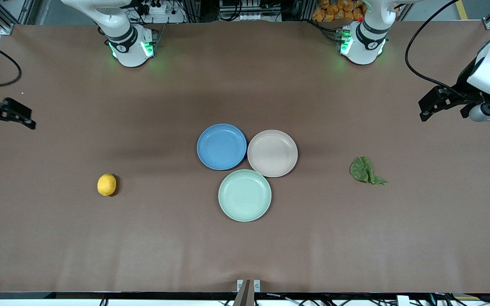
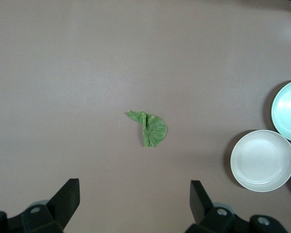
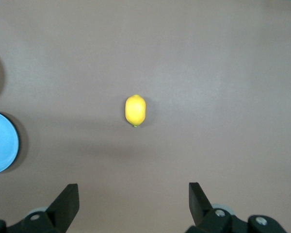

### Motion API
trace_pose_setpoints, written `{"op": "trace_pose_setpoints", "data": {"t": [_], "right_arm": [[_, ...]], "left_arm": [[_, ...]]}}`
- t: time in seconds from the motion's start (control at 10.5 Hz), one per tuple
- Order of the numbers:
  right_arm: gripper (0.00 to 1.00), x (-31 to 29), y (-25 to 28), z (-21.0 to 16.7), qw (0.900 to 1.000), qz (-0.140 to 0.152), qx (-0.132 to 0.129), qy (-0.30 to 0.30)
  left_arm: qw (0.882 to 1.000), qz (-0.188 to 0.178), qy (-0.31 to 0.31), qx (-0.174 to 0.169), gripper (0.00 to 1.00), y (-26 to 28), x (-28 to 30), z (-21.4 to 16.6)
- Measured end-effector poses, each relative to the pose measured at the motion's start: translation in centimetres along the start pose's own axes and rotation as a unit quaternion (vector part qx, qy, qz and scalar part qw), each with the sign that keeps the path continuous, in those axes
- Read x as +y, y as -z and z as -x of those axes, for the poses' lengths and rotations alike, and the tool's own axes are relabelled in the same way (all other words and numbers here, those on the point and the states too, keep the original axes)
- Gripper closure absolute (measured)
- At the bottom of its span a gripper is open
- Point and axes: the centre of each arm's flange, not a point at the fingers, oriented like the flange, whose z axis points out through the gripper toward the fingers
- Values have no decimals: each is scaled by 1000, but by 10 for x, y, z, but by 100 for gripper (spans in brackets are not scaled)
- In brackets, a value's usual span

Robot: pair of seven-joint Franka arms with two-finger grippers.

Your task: Pick lemon and lettuce from blue and beige plates

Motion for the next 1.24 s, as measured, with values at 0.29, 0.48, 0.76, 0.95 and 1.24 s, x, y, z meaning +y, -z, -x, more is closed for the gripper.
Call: {"op": "trace_pose_setpoints", "data": {"t": [0.29,0.48,0.76,0.95,1.24], "right_arm": [[0,-2,48,4,1000,12,13,3],[0,-6,62,12,1000,8,-8,-14],[0,-8,64,15,999,5,-21,-39],[0,-8,63,16,999,5,-24,-44],[0,-7,64,16,999,5,-23,-45]], "left_arm": [[1000,1,5,7,0,3,-6,-2],[1000,1,6,7,0,4,-7,-3],[1000,1,1,7,0,4,-7,-3],[999,1,-37,1,0,2,-7,-2],[998,5,-54,-34,0,-9,-6,3]]}}
